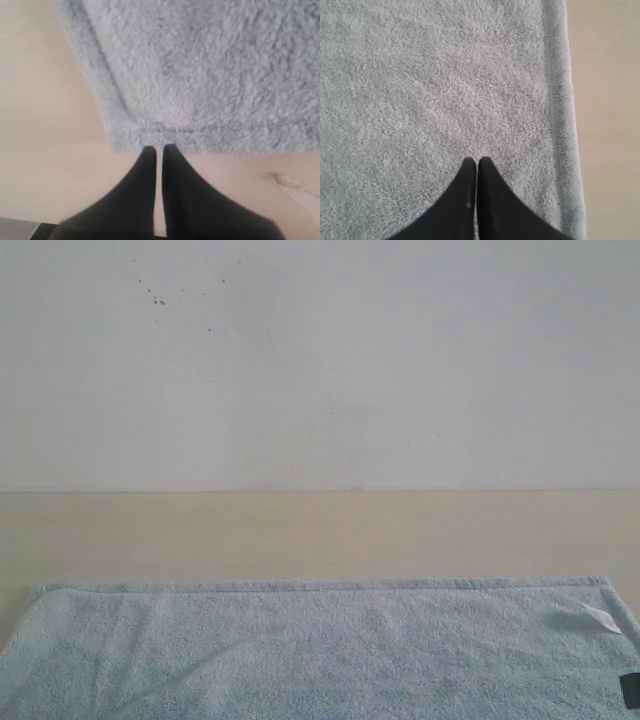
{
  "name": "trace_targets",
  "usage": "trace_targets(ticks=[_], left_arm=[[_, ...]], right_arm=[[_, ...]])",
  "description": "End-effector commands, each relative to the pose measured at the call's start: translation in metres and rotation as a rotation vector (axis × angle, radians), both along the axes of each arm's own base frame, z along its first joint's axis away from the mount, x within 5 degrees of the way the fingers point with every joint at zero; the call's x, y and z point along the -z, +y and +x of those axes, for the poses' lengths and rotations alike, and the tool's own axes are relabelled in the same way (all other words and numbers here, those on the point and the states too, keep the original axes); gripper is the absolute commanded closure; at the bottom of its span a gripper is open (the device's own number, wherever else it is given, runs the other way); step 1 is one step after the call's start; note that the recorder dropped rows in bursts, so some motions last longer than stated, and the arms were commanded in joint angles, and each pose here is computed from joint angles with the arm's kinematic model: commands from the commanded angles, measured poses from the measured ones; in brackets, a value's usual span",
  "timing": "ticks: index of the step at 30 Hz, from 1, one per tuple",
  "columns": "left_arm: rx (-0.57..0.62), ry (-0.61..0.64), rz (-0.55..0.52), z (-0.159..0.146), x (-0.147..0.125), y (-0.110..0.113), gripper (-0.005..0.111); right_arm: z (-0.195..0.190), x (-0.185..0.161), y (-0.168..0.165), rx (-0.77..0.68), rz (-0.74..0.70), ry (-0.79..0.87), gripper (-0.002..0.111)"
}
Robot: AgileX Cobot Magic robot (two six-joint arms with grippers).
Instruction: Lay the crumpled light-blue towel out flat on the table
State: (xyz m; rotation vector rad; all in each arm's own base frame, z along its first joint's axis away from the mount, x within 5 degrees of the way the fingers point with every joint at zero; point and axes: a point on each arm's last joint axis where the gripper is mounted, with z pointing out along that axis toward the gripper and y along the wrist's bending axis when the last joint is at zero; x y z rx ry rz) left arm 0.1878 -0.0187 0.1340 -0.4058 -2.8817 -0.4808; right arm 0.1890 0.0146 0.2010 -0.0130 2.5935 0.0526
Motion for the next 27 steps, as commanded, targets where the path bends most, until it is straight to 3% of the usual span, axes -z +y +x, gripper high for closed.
trace_targets(ticks=[1, 7, 12, 18, 21, 27], left_arm=[[-0.045, -0.094, -0.079, -0.007, -0.02, -0.004, 0.103], [-0.002, -0.335, -0.168, -0.001, -0.044, -0.007, 0.103], [0.046, -0.467, -0.177, 0.015, -0.047, -0.009, 0.103], [0.094, -0.589, -0.07, 0.048, -0.035, -0.003, 0.103], [0.05, -0.671, -0.041, 0.074, -0.029, 0.0, 0.103], [0.081, -0.671, -0.175, 0.114, 0.004, -0.014, 0.103]], right_arm=[[0.002, -0.005, -0.001, 0.009, 0.01, -0.042, 0.108], [0.002, -0.004, -0.001, 0.009, 0.012, -0.038, 0.108], [0.0, -0.003, -0.001, -0.026, -0.011, -0.015, 0.108], [-0.004, -0.001, -0.001, -0.057, -0.032, 0.033, 0.108], [-0.004, -0.001, -0.001, -0.057, -0.032, 0.041, 0.108], [-0.004, -0.001, 0.0, -0.051, -0.021, 0.035, 0.108]])
